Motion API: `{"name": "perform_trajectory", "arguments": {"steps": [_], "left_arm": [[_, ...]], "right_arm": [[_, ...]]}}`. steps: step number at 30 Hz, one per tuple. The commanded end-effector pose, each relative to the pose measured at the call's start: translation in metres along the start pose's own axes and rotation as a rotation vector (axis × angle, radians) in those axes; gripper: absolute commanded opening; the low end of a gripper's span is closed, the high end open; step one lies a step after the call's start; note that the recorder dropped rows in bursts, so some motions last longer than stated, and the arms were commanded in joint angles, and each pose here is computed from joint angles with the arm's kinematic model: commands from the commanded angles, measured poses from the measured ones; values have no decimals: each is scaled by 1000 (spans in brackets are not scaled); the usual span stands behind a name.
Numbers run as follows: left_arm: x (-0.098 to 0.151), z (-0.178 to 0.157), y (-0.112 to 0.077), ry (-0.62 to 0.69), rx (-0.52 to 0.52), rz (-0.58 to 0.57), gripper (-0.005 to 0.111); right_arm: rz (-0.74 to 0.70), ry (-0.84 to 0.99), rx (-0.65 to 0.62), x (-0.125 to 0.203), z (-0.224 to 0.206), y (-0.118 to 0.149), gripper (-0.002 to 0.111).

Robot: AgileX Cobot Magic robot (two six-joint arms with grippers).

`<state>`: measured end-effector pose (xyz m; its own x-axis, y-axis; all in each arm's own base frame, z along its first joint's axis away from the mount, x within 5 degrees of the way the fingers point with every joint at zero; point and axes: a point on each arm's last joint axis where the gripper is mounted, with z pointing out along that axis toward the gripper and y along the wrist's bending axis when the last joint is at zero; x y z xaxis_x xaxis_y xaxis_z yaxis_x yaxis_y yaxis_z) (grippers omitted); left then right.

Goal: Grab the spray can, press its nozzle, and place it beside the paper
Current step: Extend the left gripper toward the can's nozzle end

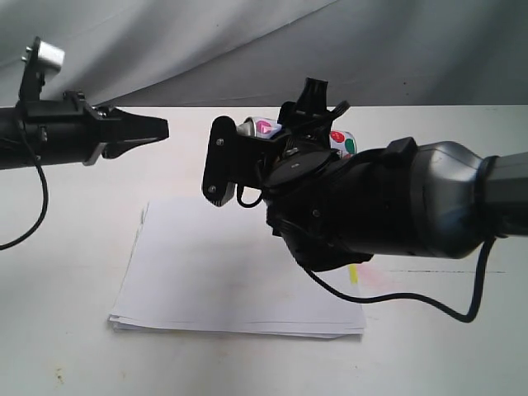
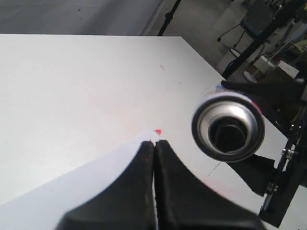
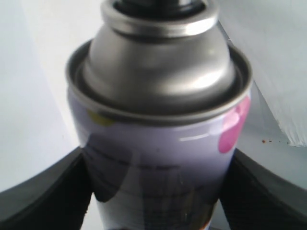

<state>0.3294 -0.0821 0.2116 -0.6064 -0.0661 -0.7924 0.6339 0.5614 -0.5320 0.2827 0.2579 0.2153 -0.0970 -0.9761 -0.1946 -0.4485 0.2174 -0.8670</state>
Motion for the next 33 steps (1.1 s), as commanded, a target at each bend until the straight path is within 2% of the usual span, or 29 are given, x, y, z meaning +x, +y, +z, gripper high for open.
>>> {"name": "perform_trajectory", "arguments": {"steps": [1,5,14,17,23,28,33], "left_arm": [[15,6,12,-7,112,19,0],[24,7,21,-28,199,55,0],[28,7,24,-24,199,173,0],[30,6,19,16,223,281,0],[18,2,10,0,228,335,0],[15,11,-9,2,271,368,0],[8,15,-13,-25,277,377,0]], "right_arm": [[-34,-6,46,-1,-4,-9,0],[-55,-2,42,-1,-4,-8,0],[-110,3,36,0,-4,-8,0],[-127,3,36,0,-4,-8,0],[-145,4,35,0,-4,-8,0],[-143,6,36,0,-4,-8,0],[-137,11,32,0,-4,-7,0]]}}
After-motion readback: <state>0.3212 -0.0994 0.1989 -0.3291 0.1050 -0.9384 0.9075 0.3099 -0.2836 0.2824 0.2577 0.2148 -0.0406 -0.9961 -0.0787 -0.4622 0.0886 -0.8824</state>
